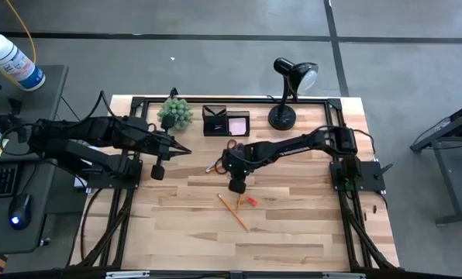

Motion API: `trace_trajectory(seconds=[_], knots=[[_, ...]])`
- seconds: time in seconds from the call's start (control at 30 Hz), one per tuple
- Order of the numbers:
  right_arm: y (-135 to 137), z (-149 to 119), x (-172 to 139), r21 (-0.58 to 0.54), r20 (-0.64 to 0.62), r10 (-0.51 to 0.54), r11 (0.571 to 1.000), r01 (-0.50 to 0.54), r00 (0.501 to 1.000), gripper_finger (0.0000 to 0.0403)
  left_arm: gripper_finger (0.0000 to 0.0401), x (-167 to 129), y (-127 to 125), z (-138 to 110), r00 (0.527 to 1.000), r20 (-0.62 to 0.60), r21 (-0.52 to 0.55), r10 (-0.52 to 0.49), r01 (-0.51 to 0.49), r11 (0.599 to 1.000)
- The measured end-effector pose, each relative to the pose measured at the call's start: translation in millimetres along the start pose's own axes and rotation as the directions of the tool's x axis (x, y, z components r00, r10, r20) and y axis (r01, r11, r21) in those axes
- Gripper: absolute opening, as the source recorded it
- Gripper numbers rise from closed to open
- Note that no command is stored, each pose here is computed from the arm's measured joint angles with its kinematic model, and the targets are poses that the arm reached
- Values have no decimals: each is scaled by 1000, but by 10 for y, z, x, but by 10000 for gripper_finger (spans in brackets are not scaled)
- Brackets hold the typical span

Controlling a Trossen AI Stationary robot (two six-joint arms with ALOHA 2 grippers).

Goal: Pick and place office supplies into organizer
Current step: Put the black binder clip into the black desk organizer

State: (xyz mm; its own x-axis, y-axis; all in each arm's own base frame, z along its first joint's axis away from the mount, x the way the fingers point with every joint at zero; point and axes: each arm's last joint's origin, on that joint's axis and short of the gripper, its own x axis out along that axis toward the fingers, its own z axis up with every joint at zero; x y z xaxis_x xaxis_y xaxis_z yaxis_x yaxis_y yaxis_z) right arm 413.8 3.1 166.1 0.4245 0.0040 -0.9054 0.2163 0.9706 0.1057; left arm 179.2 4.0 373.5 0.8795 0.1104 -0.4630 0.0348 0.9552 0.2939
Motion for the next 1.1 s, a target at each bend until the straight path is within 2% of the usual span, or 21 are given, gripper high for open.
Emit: trace_trajectory(seconds=[0.43, 0.83, 0.9, 1.03, 1.1], knots=[[-46, -37, 260, 21, -25, -21, 1000, 21, 999, 73, 3, 0, 2, 2, 1000, 2, 8, 2, -2, 1000], [-51, -76, 269, 17, -65, -23, 1000, 24, 998, 71, 3, 0, 4, 7, 1000, 6, 24, 6, -6, 1000], [-50, -77, 269, 18, -67, -16, 1000, 18, 998, 59, 3, 0, 4, 7, 1000, 6, 24, 6, -6, 1000], [-51, -80, 267, 21, -75, -1, 1000, 3, 997, 10, 3, 0, 4, 7, 1000, 6, 26, 6, -6, 1000], [-46, -82, 267, 25, -77, 6, 1000, -4, 997, 8, 3, 0, 4, 7, 1000, 6, 26, 6, -6, 1000]])
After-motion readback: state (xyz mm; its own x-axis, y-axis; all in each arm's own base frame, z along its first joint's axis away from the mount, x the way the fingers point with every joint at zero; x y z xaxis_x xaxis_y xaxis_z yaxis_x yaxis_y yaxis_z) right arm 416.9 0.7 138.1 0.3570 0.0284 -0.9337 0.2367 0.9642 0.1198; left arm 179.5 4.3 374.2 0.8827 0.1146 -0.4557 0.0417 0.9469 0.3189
